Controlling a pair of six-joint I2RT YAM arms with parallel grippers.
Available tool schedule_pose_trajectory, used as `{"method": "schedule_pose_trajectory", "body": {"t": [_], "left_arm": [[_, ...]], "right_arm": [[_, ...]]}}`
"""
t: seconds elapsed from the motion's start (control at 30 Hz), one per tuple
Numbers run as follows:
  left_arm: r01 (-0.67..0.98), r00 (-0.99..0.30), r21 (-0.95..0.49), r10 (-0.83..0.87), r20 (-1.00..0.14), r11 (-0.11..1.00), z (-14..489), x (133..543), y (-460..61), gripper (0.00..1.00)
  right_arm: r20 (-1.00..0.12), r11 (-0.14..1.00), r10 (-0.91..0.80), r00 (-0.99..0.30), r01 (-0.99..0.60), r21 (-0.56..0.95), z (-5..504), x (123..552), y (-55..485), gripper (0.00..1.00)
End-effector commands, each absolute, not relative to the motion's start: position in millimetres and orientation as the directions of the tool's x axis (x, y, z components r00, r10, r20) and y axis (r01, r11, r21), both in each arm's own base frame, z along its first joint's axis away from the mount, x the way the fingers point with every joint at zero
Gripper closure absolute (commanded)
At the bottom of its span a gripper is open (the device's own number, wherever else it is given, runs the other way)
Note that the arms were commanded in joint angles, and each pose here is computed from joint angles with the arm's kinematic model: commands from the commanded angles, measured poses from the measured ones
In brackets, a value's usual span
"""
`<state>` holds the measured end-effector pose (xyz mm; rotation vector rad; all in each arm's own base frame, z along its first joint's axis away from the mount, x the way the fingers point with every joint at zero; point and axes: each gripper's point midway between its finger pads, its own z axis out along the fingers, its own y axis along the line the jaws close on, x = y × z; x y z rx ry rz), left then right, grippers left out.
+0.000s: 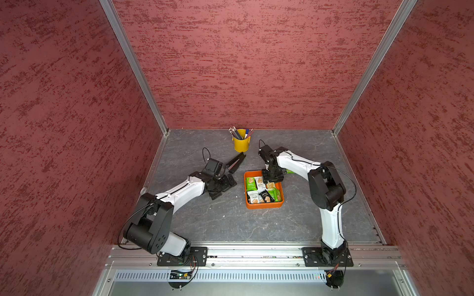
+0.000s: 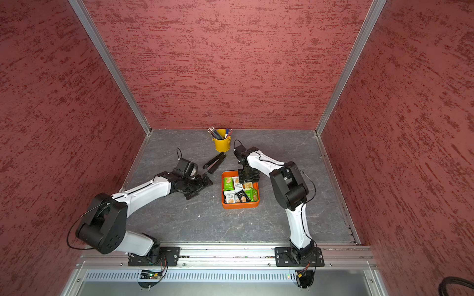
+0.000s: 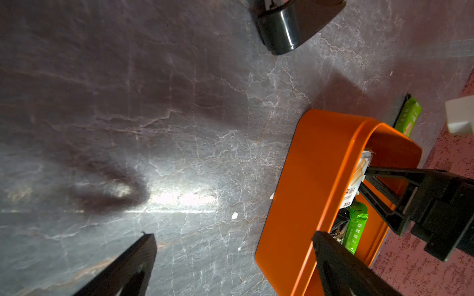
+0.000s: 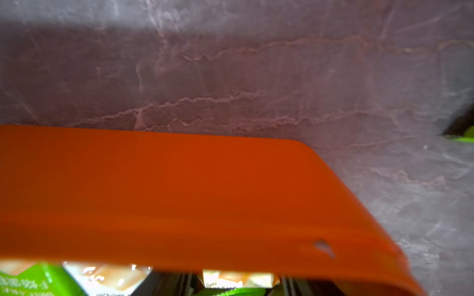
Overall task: Take the cookies out of the storage box
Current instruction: Pick up the cookie from the storage box.
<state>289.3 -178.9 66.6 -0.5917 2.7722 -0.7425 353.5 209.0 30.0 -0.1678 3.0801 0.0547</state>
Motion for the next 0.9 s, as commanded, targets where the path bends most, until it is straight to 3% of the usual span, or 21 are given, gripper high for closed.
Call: {"method": "schedule_pose_trajectory", "body": {"t": [0.0,0.27,0.47,0.87], "left_arm": [[-0.332,-0.889,-0.515,-0.445,-0.109,0.79,67.0,285.1,-175.8,0.0],[-0.332,-0.883,-0.515,-0.453,-0.125,0.79,71.0,282.0,-171.5,0.0],[-0.332,-0.882,-0.513,-0.453,-0.129,0.792,71.6,279.0,-169.4,0.0],[-0.304,-0.897,-0.523,-0.424,-0.125,0.796,73.6,284.2,-176.4,0.0]], "right_arm": [[-0.083,0.993,-0.119,-0.989,-0.118,-0.012,25.7,363.8,205.5,0.43],[-0.073,0.993,-0.118,-0.99,-0.118,-0.016,20.1,363.1,205.5,0.46],[-0.08,0.993,-0.114,-0.99,-0.114,-0.002,24.3,363.7,207.3,0.61],[-0.116,0.987,-0.102,-0.988,-0.115,0.112,69.2,350.2,217.5,0.61]]}}
